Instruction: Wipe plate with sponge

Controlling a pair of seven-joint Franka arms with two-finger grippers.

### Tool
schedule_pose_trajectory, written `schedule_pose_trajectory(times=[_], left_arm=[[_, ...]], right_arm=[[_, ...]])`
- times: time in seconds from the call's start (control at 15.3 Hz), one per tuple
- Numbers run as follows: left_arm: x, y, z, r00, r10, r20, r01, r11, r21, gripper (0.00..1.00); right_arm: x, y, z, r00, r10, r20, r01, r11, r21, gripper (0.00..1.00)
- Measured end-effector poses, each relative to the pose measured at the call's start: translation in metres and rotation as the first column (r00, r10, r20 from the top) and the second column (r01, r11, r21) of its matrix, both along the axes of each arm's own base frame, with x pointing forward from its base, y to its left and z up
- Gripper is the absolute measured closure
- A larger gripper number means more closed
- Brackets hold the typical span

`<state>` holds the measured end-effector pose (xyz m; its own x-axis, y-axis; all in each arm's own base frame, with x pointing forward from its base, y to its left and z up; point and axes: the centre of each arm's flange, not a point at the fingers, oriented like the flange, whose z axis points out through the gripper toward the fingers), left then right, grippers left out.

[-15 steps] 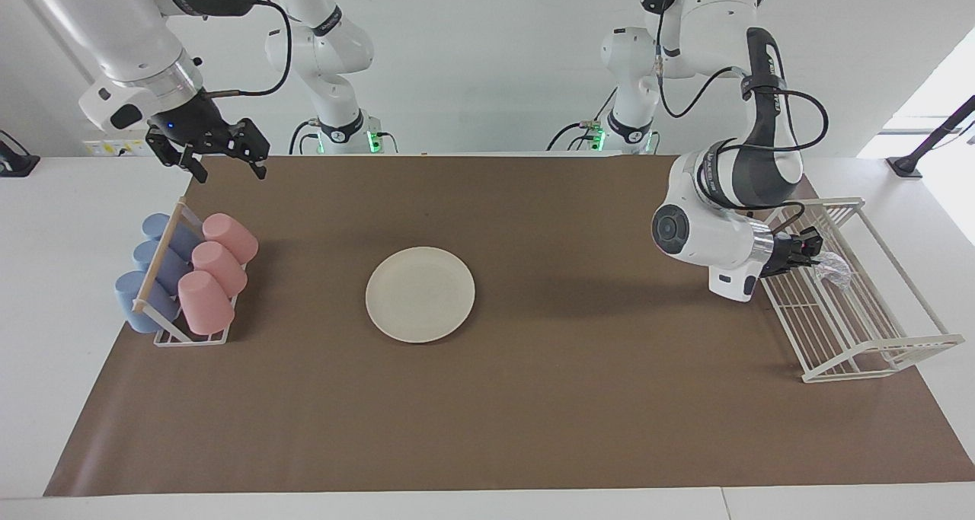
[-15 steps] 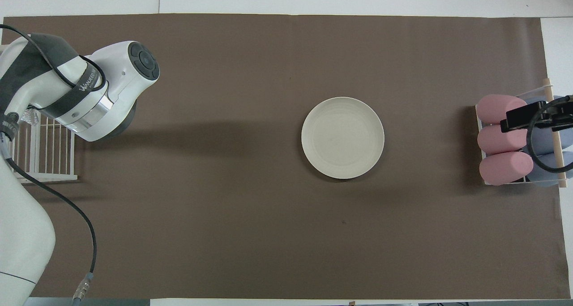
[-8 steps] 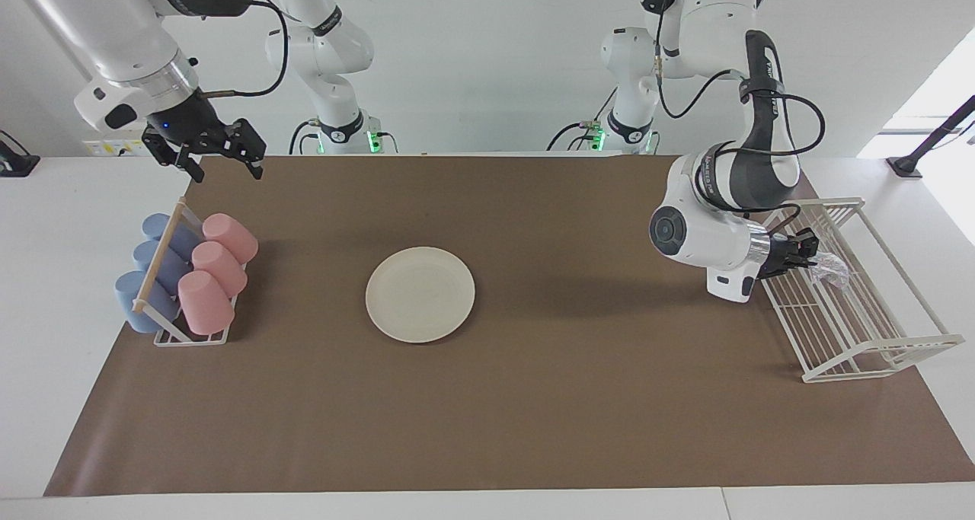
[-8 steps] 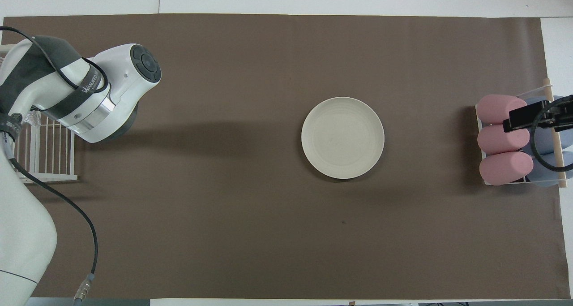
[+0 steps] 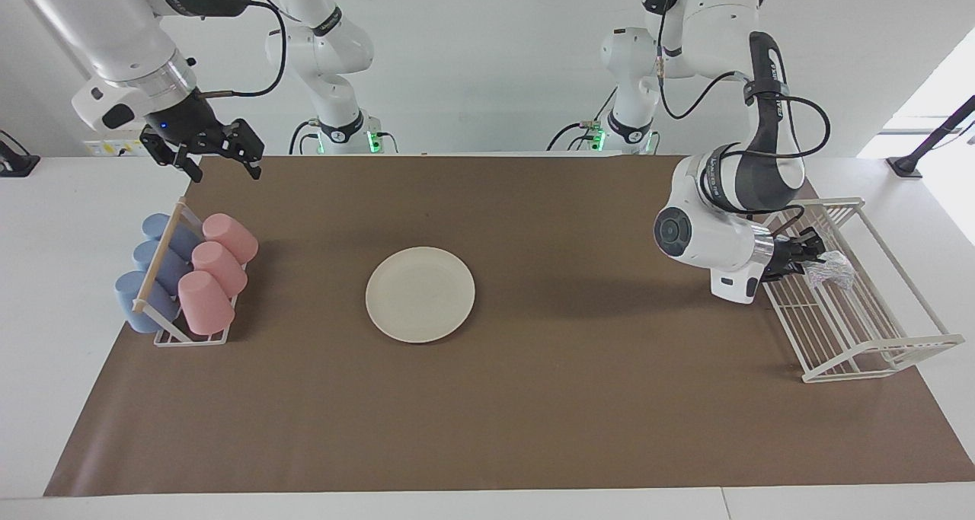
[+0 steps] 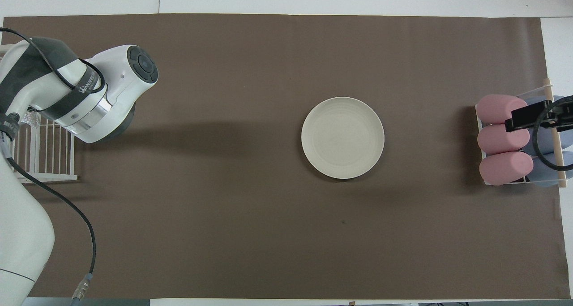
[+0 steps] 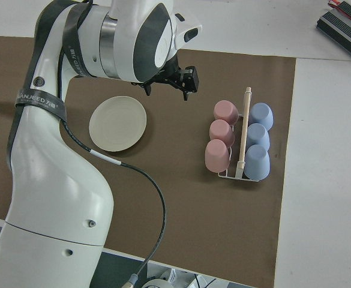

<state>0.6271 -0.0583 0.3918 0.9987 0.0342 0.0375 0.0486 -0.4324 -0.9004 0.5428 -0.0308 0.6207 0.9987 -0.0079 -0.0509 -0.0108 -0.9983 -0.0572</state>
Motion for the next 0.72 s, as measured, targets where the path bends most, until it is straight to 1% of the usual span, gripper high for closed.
schedule_pose_trajectory(times=[0.26,0.33,0.46,0.52,0.65,0.72], left_arm=[[0.0,0.0,0.0,1.0,-0.001,0.001,0.001,1.0,-0.001,0.04],[0.0,-0.001,0.0,1.0,-0.002,0.001,0.002,1.0,-0.002,0.0],[-0.001,-0.002,0.0,1.0,0.005,0.0,-0.005,1.0,-0.019,0.0],[-0.002,-0.005,0.0,1.0,0.022,0.0,-0.022,0.998,-0.056,0.0],[-0.006,-0.011,0.011,0.997,0.082,0.009,-0.079,0.979,-0.186,0.0],[-0.008,-0.013,0.023,0.993,0.118,0.013,-0.111,0.957,-0.267,0.0]], right_arm=[[0.0,0.0,0.0,1.0,0.0,0.0,0.0,1.0,0.0,0.0],[0.0,0.0,0.0,1.0,0.0,0.0,0.0,1.0,0.0,0.0],[0.0,0.0,0.0,1.0,0.0,0.0,0.0,1.0,0.0,0.0],[0.0,0.0,0.0,1.0,0.0,0.0,0.0,1.0,0.0,0.0],[0.0,0.0,0.0,1.0,0.0,0.0,0.0,1.0,0.0,0.0],[0.0,0.0,0.0,1.0,0.0,0.0,0.0,1.0,0.0,0.0]])
